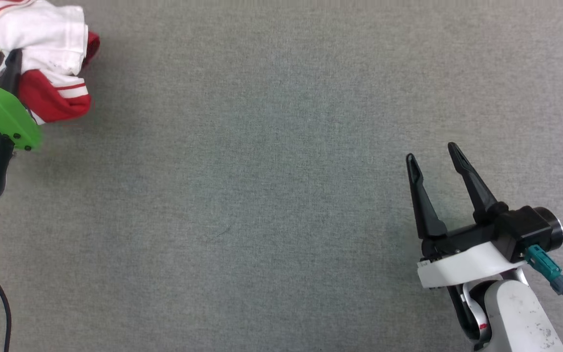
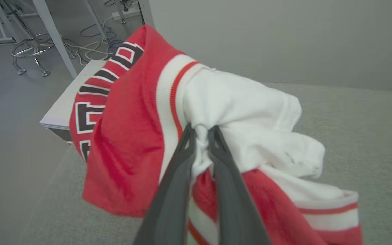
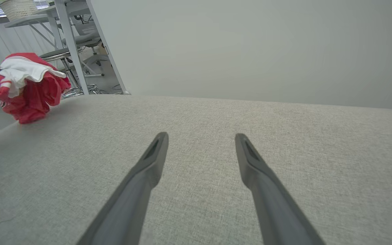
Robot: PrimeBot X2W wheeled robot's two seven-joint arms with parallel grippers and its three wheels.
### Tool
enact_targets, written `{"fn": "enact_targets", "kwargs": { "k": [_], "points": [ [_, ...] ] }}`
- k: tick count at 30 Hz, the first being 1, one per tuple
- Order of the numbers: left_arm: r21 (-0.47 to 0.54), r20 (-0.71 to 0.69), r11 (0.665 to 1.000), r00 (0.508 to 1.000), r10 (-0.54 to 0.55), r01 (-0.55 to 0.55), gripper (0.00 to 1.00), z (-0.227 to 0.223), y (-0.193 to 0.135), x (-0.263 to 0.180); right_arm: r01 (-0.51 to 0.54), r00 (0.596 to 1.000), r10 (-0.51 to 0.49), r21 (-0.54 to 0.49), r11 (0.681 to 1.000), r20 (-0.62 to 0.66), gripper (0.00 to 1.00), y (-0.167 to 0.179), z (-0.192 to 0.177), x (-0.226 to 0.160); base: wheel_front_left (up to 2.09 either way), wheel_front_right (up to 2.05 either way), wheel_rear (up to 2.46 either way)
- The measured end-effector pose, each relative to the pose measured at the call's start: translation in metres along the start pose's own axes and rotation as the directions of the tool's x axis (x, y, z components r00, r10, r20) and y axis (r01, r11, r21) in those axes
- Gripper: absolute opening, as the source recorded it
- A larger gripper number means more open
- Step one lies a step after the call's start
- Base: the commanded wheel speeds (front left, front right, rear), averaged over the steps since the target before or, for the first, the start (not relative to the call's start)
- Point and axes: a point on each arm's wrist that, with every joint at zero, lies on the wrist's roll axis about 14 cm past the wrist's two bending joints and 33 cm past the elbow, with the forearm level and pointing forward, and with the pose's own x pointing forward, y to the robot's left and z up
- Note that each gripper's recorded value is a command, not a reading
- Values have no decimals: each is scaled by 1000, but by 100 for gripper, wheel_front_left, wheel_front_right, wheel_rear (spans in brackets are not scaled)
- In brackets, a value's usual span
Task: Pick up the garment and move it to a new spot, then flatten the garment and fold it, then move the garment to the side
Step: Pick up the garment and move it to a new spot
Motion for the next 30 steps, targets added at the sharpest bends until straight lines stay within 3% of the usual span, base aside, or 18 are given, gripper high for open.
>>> {"fn": "enact_targets", "kwargs": {
  "k": [8, 14, 22, 30],
  "points": [
    [103, 292, 992, 951, -101, 74, 0, 90, -37, -35, 39, 997, -36, -28, 999, 72, 100, -1, 39, -24, 0, 0, 0],
    [181, 326, 962, 910, -255, 204, 0, 110, -100, -54, 110, 986, -102, -54, 992, 130, 100, -17, 65, -44, 0, 0, 0],
    [229, 307, 866, 812, -497, 444, 0, 99, -222, -62, 239, 960, -225, -66, 969, 167, 100, -50, 82, -78, 0, 0, 0],
    [269, 207, 758, 733, -648, 594, 0, 47, -321, -64, 357, 922, -340, -65, 932, 186, 100, -82, 92, -109, 0, 0, 0]
  ]
}}
